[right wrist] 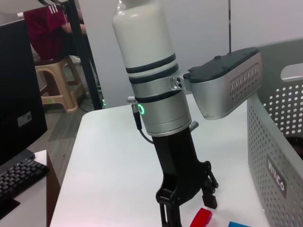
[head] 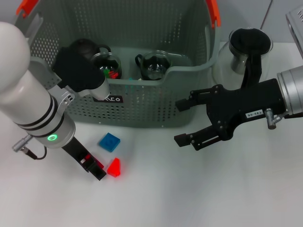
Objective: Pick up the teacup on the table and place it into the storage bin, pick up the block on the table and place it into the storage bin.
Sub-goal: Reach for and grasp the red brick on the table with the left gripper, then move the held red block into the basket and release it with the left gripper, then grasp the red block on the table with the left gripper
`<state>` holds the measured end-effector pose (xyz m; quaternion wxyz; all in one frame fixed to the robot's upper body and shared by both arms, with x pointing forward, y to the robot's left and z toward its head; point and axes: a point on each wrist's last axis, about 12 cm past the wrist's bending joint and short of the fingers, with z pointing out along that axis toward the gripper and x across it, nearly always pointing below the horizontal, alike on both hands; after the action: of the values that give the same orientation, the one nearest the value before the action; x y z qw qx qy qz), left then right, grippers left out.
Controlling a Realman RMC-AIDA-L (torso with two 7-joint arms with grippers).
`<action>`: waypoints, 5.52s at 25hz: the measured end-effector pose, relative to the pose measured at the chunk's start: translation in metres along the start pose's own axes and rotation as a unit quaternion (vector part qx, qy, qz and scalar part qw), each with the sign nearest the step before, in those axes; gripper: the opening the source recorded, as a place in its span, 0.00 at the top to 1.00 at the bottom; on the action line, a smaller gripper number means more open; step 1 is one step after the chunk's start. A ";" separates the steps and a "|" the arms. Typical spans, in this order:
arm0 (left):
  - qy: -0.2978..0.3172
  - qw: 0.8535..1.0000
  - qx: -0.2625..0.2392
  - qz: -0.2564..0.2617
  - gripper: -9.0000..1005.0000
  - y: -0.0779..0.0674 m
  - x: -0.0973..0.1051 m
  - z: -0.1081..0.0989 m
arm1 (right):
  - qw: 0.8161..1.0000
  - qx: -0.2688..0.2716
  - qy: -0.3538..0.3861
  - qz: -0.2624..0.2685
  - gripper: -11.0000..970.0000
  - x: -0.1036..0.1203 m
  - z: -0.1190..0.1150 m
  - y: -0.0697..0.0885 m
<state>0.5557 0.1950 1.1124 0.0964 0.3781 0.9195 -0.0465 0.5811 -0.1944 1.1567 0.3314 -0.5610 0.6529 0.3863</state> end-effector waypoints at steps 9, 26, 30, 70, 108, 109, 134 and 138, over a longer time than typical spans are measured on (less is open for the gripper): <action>0.006 1.000 -0.002 0.001 0.12 0.001 -0.003 0.003 | 1.000 0.003 0.000 0.001 0.03 0.001 0.000 0.000; 0.010 1.000 -0.001 0.006 0.21 0.001 -0.007 0.003 | 1.000 0.009 -0.001 -0.001 0.03 0.001 -0.002 -0.002; 0.015 1.000 0.002 0.006 0.29 0.002 -0.007 0.004 | 1.000 0.008 -0.004 -0.002 0.03 0.001 -0.003 -0.001; -0.394 0.896 0.135 -0.156 0.33 0.140 -0.017 -0.145 | 1.000 -0.003 -0.016 0.000 0.03 -0.010 -0.007 -0.002; -0.139 0.955 0.122 0.230 0.06 -0.001 0.023 -0.059 | 0.999 0.014 -0.045 0.015 0.03 -0.009 -0.010 -0.006; -0.135 0.954 0.115 0.240 0.06 -0.001 0.021 -0.056 | 0.999 0.013 -0.046 0.017 0.03 -0.008 -0.009 -0.006; -0.055 0.912 0.049 0.404 0.10 -0.022 -0.017 -0.024 | 0.998 0.004 -0.010 0.065 0.03 0.013 -0.023 -0.008; -0.040 0.903 0.047 0.425 0.10 -0.027 -0.022 -0.018 | 0.998 0.004 -0.011 0.063 0.03 0.013 -0.023 -0.009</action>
<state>0.5489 0.1636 1.1354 0.1262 0.7348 0.6638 -0.0594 0.5879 -0.2215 1.1557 0.3156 -0.5127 0.6854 0.4096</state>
